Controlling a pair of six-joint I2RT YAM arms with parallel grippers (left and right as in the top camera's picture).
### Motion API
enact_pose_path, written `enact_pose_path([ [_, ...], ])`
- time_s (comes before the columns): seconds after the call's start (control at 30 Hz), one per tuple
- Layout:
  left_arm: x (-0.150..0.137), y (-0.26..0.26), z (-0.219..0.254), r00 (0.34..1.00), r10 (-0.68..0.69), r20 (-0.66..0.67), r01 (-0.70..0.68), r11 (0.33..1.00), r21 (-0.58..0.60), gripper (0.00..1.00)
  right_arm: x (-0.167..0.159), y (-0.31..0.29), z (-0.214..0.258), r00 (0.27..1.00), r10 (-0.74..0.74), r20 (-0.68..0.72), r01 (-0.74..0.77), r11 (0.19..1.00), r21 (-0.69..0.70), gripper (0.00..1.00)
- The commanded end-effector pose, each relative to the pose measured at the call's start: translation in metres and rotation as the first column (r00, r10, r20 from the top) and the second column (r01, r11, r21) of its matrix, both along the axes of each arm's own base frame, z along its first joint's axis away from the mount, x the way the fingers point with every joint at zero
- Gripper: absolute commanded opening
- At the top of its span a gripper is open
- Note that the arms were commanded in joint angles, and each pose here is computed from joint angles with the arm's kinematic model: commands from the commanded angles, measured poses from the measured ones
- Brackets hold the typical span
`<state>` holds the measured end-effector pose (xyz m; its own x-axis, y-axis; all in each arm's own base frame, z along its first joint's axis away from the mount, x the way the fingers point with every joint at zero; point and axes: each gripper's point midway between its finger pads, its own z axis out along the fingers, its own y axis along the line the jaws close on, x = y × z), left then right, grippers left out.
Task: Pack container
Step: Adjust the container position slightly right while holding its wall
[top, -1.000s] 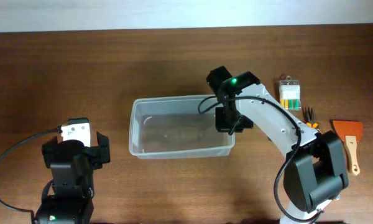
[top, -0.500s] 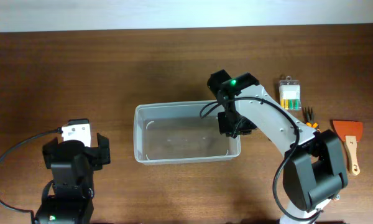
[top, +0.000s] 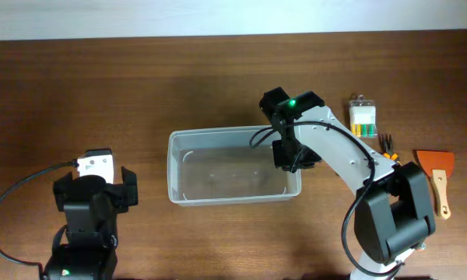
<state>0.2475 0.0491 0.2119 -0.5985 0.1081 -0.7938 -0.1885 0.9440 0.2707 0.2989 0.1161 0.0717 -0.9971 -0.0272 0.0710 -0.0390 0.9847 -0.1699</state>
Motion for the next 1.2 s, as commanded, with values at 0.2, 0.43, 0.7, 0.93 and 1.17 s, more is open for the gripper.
enact_pose_path([
  [0.2,0.001,0.001,0.010,1.000,-0.004,0.017,0.004,1.000,0.018,0.99,0.004,0.003,0.002,0.999,-0.044,0.012,0.044,0.999,0.014,0.06],
  [0.43,0.001,0.001,0.010,1.000,-0.004,0.017,0.004,1.000,0.018,0.99,0.004,0.003,0.002,0.997,-0.070,0.016,0.069,0.998,0.012,0.04],
  [0.7,0.001,0.001,0.010,1.000,-0.004,0.017,0.004,1.000,0.018,0.99,0.005,-0.008,0.002,0.991,-0.132,0.013,0.132,0.991,0.008,0.04],
  [0.93,0.001,0.001,0.010,1.000,-0.004,0.017,0.004,1.000,0.018,0.99,0.008,-0.026,0.002,0.981,-0.195,-0.011,0.196,0.980,0.022,0.04],
  [1.17,0.001,0.001,0.010,1.000,-0.004,0.017,0.004,1.000,0.018,0.99,0.008,-0.024,0.002,0.993,-0.114,-0.018,0.115,0.993,0.032,0.04],
])
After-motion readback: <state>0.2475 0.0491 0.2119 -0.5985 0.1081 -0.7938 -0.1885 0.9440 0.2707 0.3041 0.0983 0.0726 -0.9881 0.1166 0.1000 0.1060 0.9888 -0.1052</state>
